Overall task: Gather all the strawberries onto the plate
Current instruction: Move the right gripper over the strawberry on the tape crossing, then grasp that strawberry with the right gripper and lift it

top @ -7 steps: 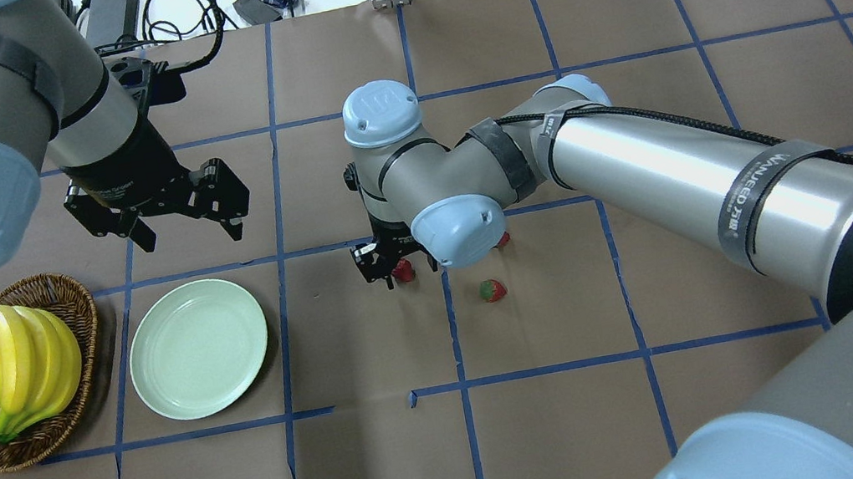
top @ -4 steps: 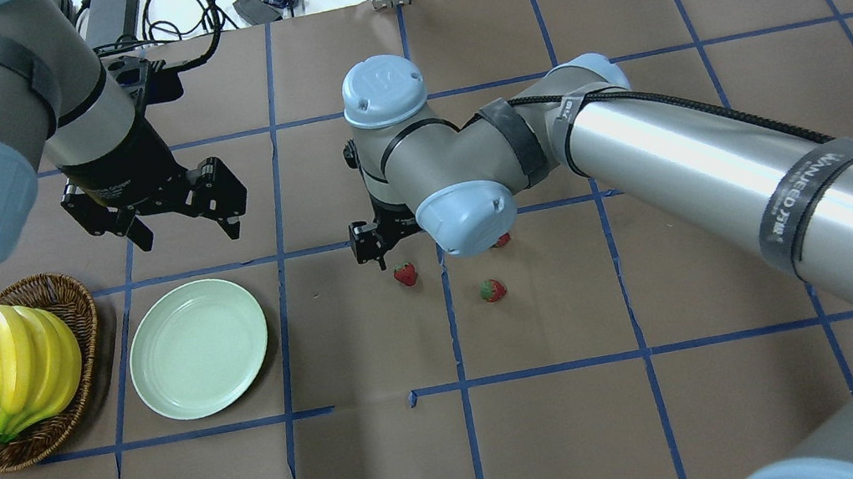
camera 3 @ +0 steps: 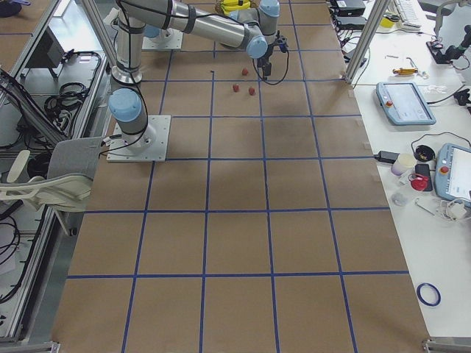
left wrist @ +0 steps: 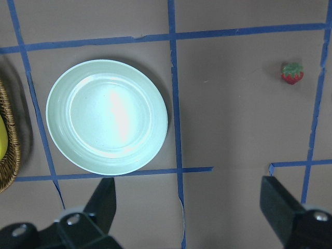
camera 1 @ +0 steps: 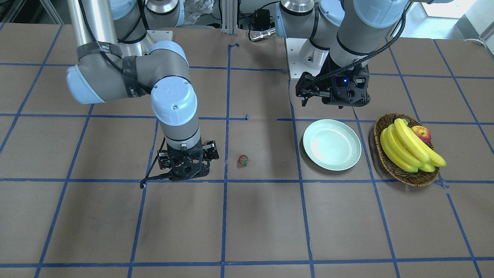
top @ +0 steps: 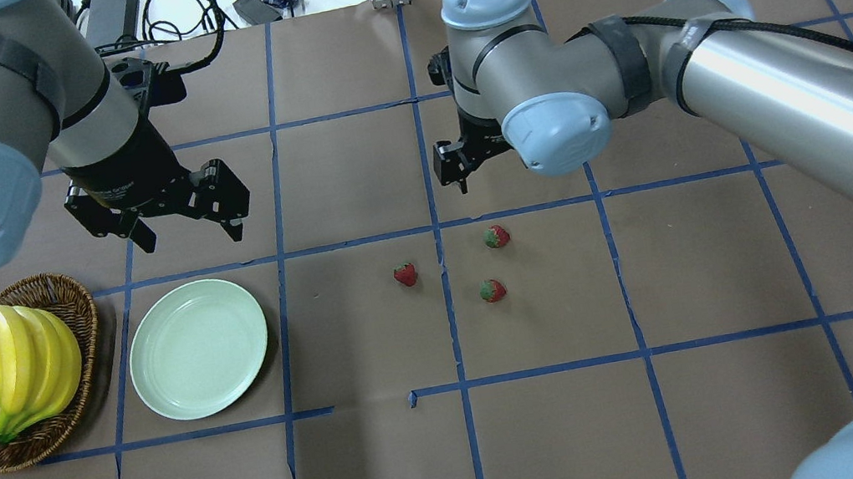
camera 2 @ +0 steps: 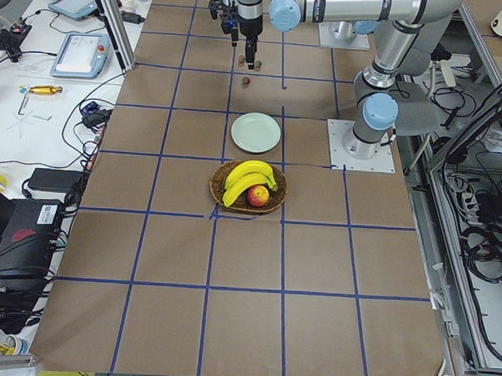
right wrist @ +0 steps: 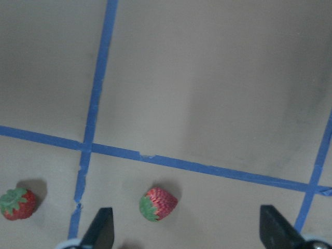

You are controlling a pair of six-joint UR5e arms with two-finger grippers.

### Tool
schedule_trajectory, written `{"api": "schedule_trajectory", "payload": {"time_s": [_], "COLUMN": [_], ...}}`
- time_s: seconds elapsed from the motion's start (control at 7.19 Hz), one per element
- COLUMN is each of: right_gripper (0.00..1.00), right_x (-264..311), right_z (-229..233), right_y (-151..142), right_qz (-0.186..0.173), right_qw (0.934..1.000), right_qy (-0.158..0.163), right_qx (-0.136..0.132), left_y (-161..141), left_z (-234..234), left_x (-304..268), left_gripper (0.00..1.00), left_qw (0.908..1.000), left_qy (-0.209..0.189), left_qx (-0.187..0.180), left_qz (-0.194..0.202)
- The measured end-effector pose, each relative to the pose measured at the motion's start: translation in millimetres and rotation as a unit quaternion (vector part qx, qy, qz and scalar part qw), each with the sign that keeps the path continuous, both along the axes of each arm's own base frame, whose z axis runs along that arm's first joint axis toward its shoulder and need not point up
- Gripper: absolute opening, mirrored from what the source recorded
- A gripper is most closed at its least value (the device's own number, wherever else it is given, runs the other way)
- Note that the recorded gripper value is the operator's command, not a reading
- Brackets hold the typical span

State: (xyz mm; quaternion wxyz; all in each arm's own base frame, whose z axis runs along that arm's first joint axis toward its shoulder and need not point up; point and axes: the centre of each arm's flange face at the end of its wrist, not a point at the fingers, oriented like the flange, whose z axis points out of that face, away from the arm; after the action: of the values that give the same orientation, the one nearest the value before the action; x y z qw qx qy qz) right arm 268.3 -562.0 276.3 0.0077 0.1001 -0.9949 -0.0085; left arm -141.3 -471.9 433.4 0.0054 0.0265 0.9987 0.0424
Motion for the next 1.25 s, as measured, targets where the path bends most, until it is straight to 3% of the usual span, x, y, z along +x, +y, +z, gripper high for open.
{"api": "schedule_trajectory", "payload": {"time_s": [0.42,0.7,1.25], "right_gripper": [1.0,1.0,1.0], "right_x": [-18,-14,4], "right_z": [-47,-68,-89], "right_y": [5,18,21], "right_qz": [-0.013,-0.015,-0.017], "right_qw": [0.9989,0.9974,0.9972], "right_qy": [0.001,-0.018,-0.031], "right_qx": [0.046,0.069,0.066], "left_y": [0,0,0], "left_z": [-2,-3,-5], "left_x": [-2,-2,-3], "left_gripper": [1.0,1.0,1.0], "left_qw": [1.0,1.0,1.0], "left_qy": [0.0,0.001,0.001], "left_qx": [0.002,0.003,0.006], "left_qz": [-0.002,-0.002,-0.003]}}
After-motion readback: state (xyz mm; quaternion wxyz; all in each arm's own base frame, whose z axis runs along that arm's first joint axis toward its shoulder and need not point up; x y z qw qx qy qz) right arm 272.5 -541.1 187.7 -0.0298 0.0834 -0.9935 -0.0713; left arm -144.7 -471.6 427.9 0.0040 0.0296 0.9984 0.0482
